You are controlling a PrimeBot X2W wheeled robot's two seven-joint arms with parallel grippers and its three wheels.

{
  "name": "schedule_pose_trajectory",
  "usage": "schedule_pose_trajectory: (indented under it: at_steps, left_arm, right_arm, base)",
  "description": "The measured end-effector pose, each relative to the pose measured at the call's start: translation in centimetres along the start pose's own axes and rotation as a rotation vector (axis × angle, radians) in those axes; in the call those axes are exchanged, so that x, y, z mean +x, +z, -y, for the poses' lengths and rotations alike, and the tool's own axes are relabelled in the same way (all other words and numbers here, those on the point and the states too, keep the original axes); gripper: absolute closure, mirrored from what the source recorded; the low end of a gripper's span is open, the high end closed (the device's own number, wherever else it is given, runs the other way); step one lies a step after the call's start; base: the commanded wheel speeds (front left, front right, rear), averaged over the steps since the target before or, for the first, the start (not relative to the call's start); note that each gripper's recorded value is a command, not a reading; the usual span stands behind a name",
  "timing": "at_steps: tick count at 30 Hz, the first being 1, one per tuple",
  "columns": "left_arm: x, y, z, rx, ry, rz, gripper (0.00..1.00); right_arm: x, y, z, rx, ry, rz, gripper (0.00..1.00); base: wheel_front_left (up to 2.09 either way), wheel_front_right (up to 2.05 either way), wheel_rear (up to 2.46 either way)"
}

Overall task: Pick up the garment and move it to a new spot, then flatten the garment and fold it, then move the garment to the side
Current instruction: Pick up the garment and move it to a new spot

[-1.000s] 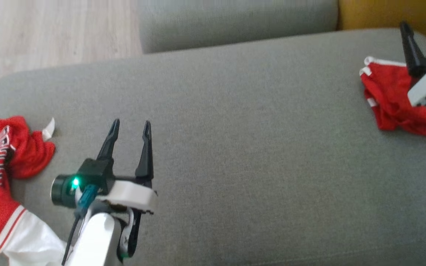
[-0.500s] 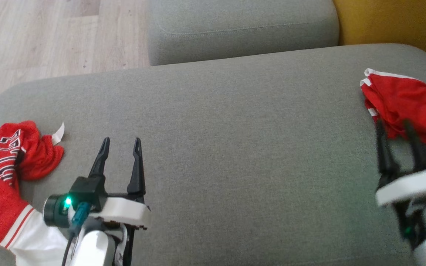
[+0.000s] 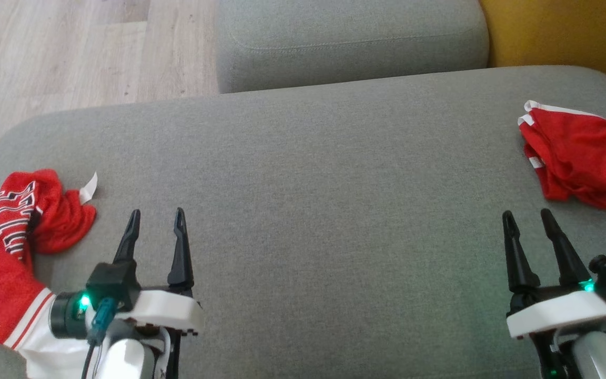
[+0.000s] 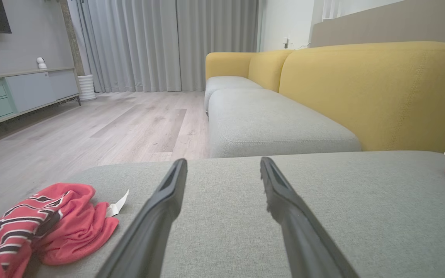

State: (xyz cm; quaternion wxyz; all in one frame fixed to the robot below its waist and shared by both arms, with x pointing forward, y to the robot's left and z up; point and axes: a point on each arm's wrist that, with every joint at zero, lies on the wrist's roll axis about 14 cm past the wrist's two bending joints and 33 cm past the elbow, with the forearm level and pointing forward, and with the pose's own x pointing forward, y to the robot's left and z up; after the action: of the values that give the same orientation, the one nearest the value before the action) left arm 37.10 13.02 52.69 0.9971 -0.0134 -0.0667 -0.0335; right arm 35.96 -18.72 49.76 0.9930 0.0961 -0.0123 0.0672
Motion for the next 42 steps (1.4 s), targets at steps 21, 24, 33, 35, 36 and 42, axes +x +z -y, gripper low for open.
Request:
schedule_pose_trajectory:
  at_steps: [21, 24, 33, 35, 36, 42]
  left_arm:
    - [-2.2, -0.5, -4.2, 0.016, 0.131, -0.023, 0.00]
    - [-3.4, -0.4, -6.0, 0.022, 0.193, -0.023, 0.00]
    - [-7.9, -0.1, -11.8, 0.043, 0.392, -0.031, 0.00]
    - [-8.8, -0.2, -12.6, 0.051, 0.425, -0.038, 0.00]
    - [-9.3, -0.2, -13.0, 0.053, 0.441, -0.042, 0.00]
    - [-10.7, -0.3, -14.2, 0.059, 0.495, -0.052, 0.00]
  right_arm:
    - [2.6, -1.7, -4.2, -0.007, 0.135, -0.054, 0.00]
    - [3.5, -2.4, -6.3, -0.004, 0.197, -0.074, 0.00]
    - [5.1, -4.7, -13.9, 0.025, 0.407, -0.140, 0.00]
    - [5.2, -5.2, -15.4, 0.027, 0.449, -0.153, 0.00]
    - [5.2, -5.3, -16.0, 0.028, 0.465, -0.158, 0.00]
    - [5.5, -6.1, -17.7, 0.038, 0.514, -0.182, 0.00]
  base:
    - [0.00, 0.00, 0.00]
    - [0.00, 0.00, 0.00]
    - [0.00, 0.00, 0.00]
    - [0.00, 0.00, 0.00]
    - [0.00, 0.00, 0.00]
    - [0.00, 0.00, 0.00]
